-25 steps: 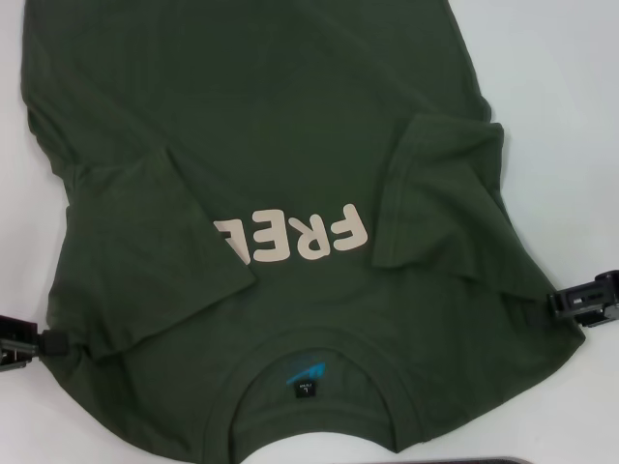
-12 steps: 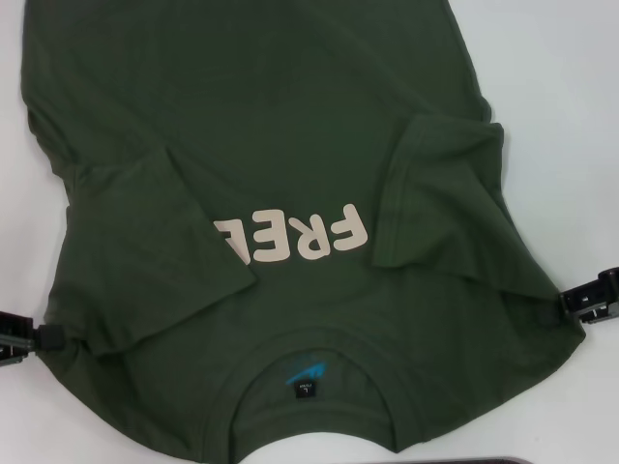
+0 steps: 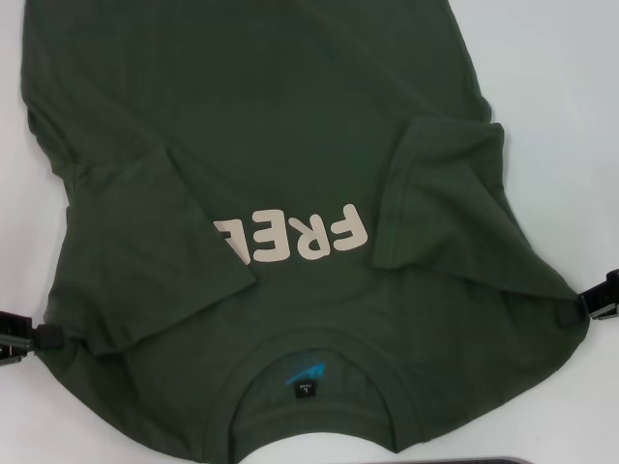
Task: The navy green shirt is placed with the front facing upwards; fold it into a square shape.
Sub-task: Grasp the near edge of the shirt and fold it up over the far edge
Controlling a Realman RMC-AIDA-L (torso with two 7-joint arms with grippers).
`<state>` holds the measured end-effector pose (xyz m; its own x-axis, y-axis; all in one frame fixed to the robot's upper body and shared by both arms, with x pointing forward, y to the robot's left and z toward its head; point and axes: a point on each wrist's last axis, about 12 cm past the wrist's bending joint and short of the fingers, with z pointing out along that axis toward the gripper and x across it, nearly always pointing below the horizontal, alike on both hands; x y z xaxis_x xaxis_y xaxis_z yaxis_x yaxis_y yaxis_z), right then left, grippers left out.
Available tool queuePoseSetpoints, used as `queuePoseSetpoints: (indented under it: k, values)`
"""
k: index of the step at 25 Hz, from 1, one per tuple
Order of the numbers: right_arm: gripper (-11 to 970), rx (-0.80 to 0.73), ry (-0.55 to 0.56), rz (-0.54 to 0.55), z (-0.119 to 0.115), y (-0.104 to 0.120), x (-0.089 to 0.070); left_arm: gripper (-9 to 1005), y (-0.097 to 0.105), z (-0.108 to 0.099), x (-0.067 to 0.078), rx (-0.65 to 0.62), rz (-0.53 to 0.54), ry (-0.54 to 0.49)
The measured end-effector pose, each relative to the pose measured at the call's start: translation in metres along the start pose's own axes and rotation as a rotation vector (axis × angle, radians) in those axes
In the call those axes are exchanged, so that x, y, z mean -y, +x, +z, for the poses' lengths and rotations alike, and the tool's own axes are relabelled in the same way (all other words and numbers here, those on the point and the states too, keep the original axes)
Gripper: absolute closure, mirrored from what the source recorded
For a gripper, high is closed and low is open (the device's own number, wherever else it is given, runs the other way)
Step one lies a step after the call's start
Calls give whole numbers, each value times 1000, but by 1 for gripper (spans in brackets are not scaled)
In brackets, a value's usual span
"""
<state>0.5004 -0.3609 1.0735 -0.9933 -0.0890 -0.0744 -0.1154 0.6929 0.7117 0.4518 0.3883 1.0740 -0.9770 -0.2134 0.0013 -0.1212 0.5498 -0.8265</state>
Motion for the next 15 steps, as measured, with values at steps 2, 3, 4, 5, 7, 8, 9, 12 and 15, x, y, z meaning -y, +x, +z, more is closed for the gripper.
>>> queuePoseSetpoints:
  k: [2, 3, 4, 5, 7, 8, 9, 12, 15]
  values:
    - [852, -12, 4, -3, 1, 0, 0, 927, 0, 0, 0, 0, 0, 0]
    - [873, -16, 6, -5, 1, 0, 0, 926, 0, 0, 0, 0, 1, 0]
    - [895, -21, 10, -6, 1, 1, 0, 926, 0, 0, 0, -1, 0, 1]
    - [904, -23, 13, -6, 0, 0, 0, 925, 0, 0, 0, -1, 0, 1]
    - [922, -24, 20, -6, -2, 0, 1, 924, 0, 0, 0, -3, 1, 1]
    - [931, -27, 24, -7, -3, 0, 1, 924, 0, 0, 1, -7, 2, 1]
    - [940, -30, 28, -7, -4, 0, 1, 923, 0, 0, 1, -13, 3, 3]
    - [949, -40, 45, -2, -10, 1, 4, 922, 1, -2, 2, -31, 10, 6]
    - [949, -44, 59, 11, -18, 5, 8, 920, 5, -6, 1, -45, 8, 6]
